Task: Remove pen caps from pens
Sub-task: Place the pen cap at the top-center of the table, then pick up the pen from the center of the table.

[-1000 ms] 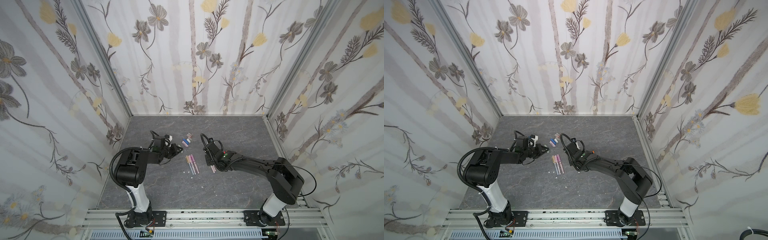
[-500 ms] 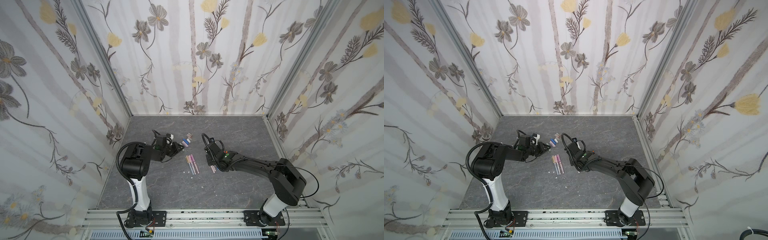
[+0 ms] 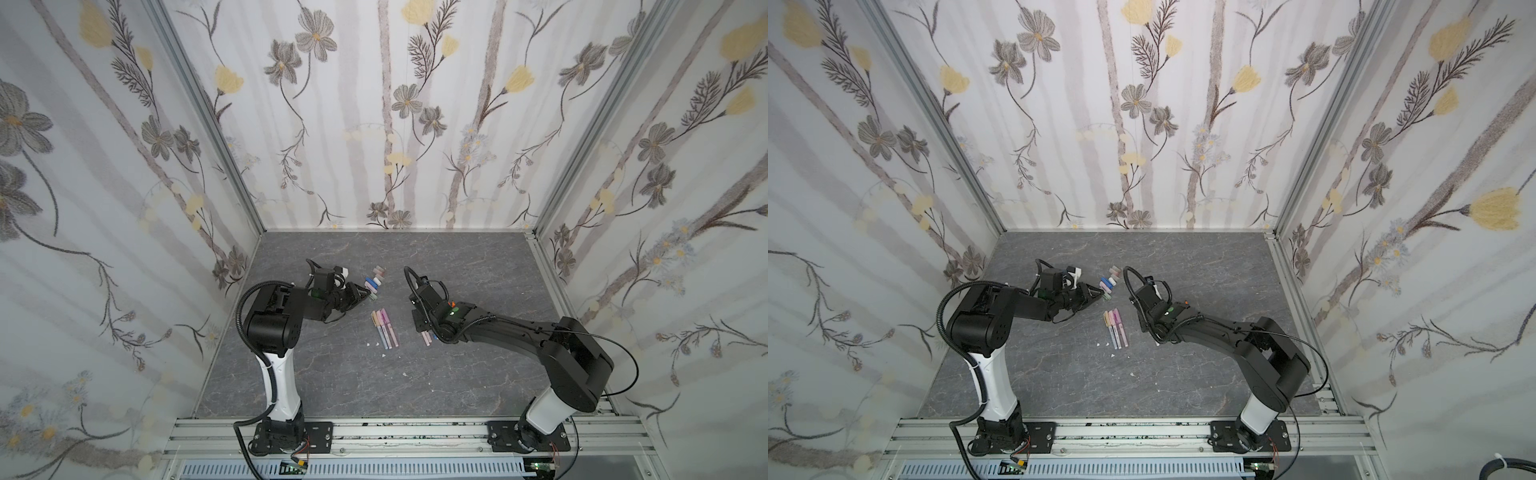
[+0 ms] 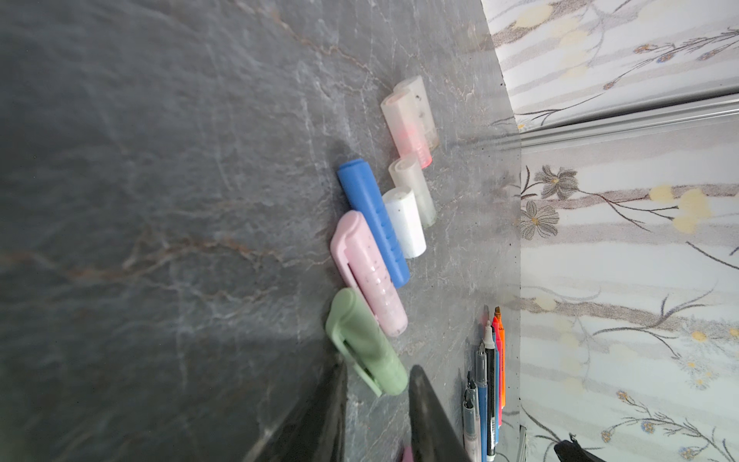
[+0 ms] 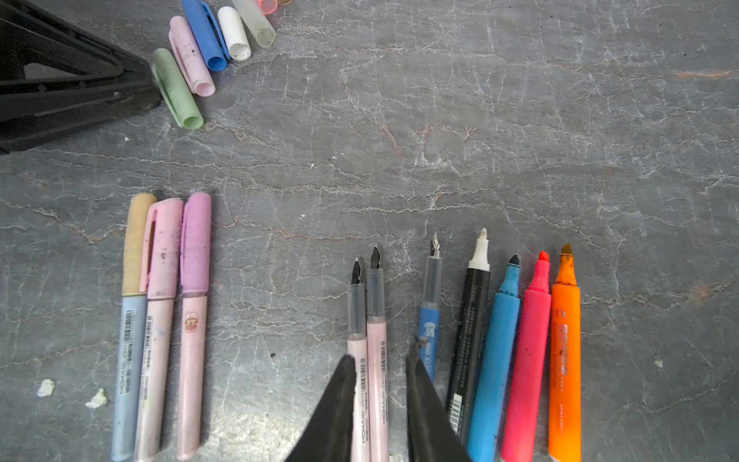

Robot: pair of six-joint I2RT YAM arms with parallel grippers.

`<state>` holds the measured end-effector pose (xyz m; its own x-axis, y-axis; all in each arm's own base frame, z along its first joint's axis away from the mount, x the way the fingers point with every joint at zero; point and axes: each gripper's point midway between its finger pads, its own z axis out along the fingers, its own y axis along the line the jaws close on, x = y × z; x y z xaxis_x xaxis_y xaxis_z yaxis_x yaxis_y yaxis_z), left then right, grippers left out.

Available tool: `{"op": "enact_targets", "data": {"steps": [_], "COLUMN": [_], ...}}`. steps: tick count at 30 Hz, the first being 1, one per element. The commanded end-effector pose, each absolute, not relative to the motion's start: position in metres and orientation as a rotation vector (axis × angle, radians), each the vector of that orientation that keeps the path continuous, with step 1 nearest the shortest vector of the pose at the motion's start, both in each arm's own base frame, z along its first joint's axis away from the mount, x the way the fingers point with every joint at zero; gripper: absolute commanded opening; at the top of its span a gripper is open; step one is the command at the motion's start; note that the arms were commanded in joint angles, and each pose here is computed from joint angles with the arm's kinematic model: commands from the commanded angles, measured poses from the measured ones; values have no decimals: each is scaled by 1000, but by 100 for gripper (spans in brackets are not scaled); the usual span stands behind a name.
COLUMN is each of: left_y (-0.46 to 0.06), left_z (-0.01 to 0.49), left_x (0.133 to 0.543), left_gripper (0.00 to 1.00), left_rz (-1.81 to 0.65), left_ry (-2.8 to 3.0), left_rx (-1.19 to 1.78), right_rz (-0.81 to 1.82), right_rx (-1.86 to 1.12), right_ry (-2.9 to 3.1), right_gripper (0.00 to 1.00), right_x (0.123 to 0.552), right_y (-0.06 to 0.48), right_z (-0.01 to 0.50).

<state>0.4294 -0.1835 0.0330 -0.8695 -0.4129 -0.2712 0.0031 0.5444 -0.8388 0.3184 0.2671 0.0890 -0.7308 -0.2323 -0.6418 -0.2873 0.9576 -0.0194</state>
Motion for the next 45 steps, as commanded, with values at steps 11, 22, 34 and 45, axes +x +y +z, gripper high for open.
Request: {"op": "enact_targets", "data": {"steps": [11,22,34,45], "left_y": [-162,-151,-151,-151], "left_z": [90,100,104,106], "left_x": [412,400,398,397], "left_gripper": [29,30,30,30], "left_rz": [-1195,-1140,-1144,-1148], "left_ry": [2274,2275,2266,2264], "left_rx": [-257,-242,-234,-231], "right_rz": [362,393,349,267], "right_rx": [-510,-563,-576,-592], "right_ry": [2445,2486,2526,2573], "right_gripper": [24,24,24,23], "right_x": [289,280,283,280], "right_y": [334,358,361,353], "right_z": [73,54,31,9]}}
